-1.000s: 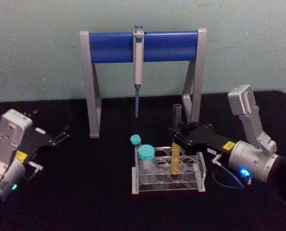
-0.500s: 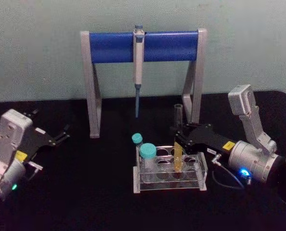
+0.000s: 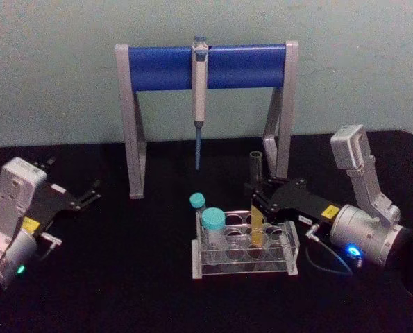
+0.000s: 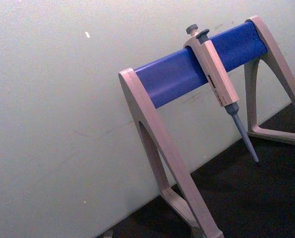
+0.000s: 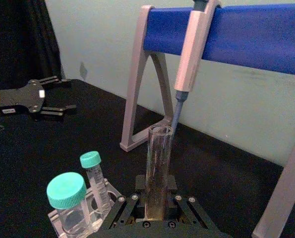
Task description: Pick up the test tube from the test tube rack, shake it, then place it back into the test tube rack.
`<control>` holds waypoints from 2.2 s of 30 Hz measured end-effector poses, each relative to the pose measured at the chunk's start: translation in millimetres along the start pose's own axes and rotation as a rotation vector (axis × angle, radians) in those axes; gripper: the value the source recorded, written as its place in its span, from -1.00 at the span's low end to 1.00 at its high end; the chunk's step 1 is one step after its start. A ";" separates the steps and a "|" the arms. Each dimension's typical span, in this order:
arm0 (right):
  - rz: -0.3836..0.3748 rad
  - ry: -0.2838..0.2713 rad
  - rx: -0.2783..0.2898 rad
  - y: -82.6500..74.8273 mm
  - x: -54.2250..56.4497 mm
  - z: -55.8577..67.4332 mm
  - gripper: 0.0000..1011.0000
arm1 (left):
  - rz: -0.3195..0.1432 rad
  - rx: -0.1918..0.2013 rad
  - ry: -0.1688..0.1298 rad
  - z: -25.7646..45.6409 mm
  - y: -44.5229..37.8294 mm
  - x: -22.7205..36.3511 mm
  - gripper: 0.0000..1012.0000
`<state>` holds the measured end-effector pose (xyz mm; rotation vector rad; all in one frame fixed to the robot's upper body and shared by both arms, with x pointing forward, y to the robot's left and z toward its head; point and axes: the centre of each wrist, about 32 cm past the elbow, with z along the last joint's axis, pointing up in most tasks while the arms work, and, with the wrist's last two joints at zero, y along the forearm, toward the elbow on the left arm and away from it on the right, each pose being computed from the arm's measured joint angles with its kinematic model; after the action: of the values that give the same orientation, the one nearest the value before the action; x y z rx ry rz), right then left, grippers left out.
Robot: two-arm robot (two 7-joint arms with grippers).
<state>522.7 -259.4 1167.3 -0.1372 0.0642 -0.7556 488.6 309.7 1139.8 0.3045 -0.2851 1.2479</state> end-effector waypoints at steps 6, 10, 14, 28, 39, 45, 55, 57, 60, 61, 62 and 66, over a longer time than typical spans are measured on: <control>0.018 -0.027 0.023 -2.4 -4.1 -1.2 -0.53 | 0.000 0.000 0.000 0.0 0.0 0.0 1.00; 0.020 -0.031 0.033 -3.8 -6.3 -3.2 -0.53 | 0.000 0.000 0.000 0.0 0.0 0.0 1.00; 0.021 -0.037 0.045 -5.7 -7.4 -4.3 -0.53 | 0.000 0.000 0.000 0.0 0.0 0.0 1.00; 0.021 -0.063 0.092 -10.6 -9.6 7.1 -0.53 | 0.000 0.000 0.000 0.0 0.0 0.0 0.99; -0.009 -0.091 0.153 -14.8 -12.0 30.2 -0.53 | 0.000 0.000 0.000 0.0 0.0 0.0 0.99; -0.023 -0.095 0.166 -15.0 -13.4 36.8 -0.53 | 0.000 0.000 0.000 0.0 0.0 0.0 1.00; -0.023 -0.092 0.172 -11.9 -13.3 41.0 -0.53 | 0.000 0.000 0.000 0.0 0.0 0.0 1.00; -0.020 -0.092 0.171 -11.3 -13.1 41.5 -0.53 | 0.000 0.000 0.000 0.0 0.0 0.0 1.00; -0.016 -0.091 0.171 -11.0 -13.0 42.0 -0.53 | 0.000 0.000 0.000 0.0 0.0 0.0 1.00; -0.015 -0.090 0.171 -10.9 -12.9 42.1 -0.53 | 0.000 0.000 0.000 0.0 0.0 0.0 1.00; -0.014 -0.090 0.171 -10.9 -12.8 42.2 -0.53 | 0.000 0.000 0.000 0.0 0.0 0.0 0.99; -0.009 -0.090 0.170 -11.0 -12.4 43.0 -0.53 | 0.000 0.000 0.000 0.0 0.0 0.0 1.00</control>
<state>510.9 -254.5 1211.6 -0.0097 -0.0864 -0.7599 488.6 309.7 1139.8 0.3045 -0.2851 1.2479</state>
